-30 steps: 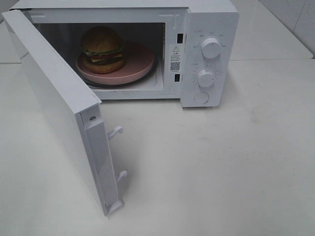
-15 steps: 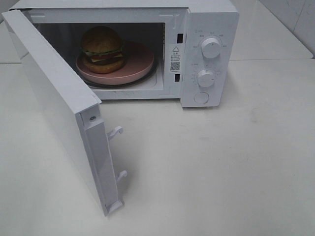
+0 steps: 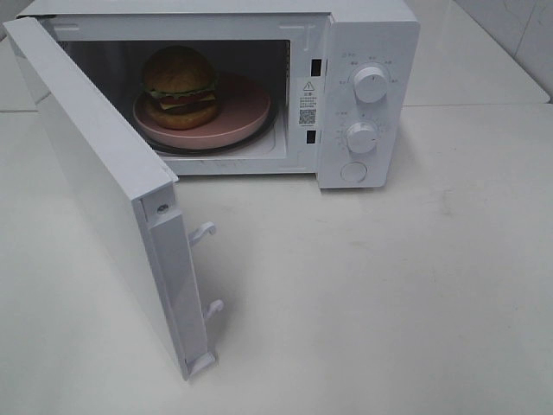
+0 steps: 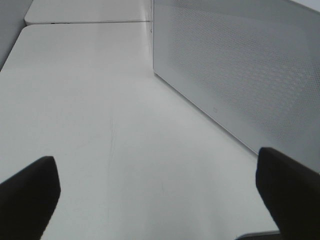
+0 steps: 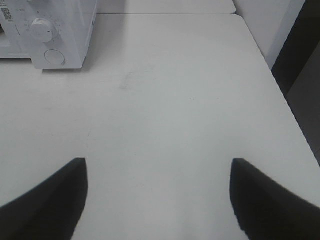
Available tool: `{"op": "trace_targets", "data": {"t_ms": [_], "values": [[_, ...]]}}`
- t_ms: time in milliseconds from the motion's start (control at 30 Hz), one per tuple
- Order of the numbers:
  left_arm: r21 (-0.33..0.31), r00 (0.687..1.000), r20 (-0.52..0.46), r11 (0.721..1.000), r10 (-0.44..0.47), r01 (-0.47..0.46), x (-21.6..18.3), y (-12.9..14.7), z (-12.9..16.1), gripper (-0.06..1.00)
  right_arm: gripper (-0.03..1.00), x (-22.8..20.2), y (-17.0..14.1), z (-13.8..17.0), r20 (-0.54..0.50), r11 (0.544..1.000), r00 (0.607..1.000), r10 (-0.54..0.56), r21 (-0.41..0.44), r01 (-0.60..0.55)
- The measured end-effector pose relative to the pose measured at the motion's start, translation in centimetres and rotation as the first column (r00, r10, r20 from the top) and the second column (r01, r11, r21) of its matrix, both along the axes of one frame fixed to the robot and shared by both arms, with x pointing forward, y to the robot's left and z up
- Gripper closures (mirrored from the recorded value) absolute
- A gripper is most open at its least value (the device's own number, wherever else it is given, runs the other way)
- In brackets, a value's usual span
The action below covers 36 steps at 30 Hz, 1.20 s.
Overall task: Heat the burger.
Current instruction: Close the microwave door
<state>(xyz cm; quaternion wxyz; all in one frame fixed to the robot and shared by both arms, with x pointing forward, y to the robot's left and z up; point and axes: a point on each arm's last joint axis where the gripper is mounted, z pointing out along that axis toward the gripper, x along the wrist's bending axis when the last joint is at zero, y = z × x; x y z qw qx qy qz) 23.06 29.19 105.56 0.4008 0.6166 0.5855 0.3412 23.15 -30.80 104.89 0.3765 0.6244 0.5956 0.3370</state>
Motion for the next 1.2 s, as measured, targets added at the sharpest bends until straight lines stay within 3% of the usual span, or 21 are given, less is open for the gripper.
{"op": "trace_targets", "data": {"t_ms": [867, 1000, 1167, 1200], "values": [[-0.007, 1.0, 0.0, 1.0, -0.005, 0.005, 0.0, -0.1, 0.0, -0.04, 0.2, 0.0, 0.0, 0.0, 0.0, 1.0, 1.0, 0.0, 0.0, 0.0], [-0.022, 1.0, 0.009, 1.0, -0.011, 0.012, 0.5, -0.2, 1.0, -0.04, 0.2, 0.0, 0.0, 0.0, 0.0, 1.0, 1.0, 0.0, 0.0, 0.0], [-0.026, 1.0, 0.018, 1.0, -0.005, 0.005, 1.5, -0.1, 1.8, 0.03, 0.2, 0.0, 0.0, 0.0, 0.0, 1.0, 1.0, 0.0, 0.0, 0.0], [-0.028, 1.0, 0.019, 1.0, 0.0, 0.0, 2.3, -0.1, 2.1, 0.12, 0.2, 0.0, 0.0, 0.0, 0.0, 1.0, 1.0, 0.0, 0.0, 0.0]]}}
